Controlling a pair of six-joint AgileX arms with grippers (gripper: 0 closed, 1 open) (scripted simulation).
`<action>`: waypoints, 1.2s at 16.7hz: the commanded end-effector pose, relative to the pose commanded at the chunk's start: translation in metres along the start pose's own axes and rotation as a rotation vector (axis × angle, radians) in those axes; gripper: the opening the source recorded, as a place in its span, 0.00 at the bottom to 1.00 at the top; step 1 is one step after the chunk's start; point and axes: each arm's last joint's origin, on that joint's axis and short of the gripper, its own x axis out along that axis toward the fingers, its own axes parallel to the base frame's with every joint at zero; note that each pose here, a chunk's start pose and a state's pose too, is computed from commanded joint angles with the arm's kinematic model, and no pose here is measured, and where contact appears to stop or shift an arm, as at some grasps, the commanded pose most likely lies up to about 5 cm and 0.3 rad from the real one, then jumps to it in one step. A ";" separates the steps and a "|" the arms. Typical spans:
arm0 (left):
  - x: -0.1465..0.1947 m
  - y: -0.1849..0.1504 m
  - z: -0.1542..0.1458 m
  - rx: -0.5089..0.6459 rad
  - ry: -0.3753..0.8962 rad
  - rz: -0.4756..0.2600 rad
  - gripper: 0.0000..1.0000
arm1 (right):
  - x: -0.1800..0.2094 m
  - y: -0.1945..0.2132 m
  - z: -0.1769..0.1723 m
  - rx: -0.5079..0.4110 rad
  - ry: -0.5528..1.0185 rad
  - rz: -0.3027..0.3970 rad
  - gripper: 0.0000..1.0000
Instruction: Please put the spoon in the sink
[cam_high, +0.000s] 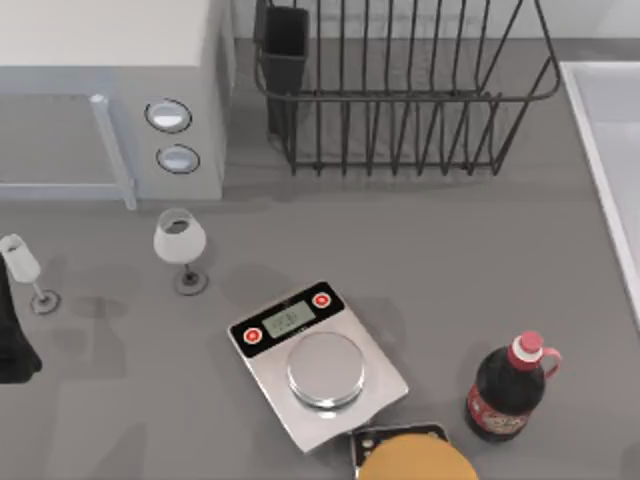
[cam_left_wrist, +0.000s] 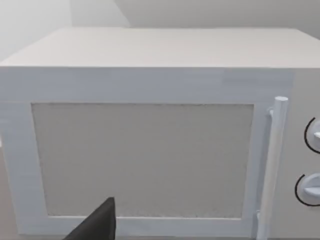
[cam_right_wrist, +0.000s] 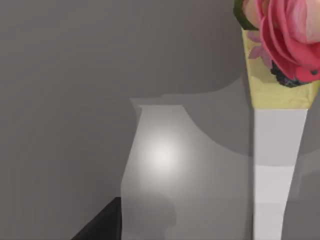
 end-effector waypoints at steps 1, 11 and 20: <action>0.000 0.000 0.000 0.000 0.000 0.000 1.00 | 0.000 0.000 0.000 0.000 0.000 0.000 0.00; 0.000 0.000 0.000 0.000 0.000 0.000 1.00 | -0.077 -0.004 0.008 0.001 -0.012 0.009 0.00; 0.000 0.000 0.000 0.000 0.000 0.000 1.00 | -0.120 -0.001 0.003 0.001 -0.027 0.002 0.00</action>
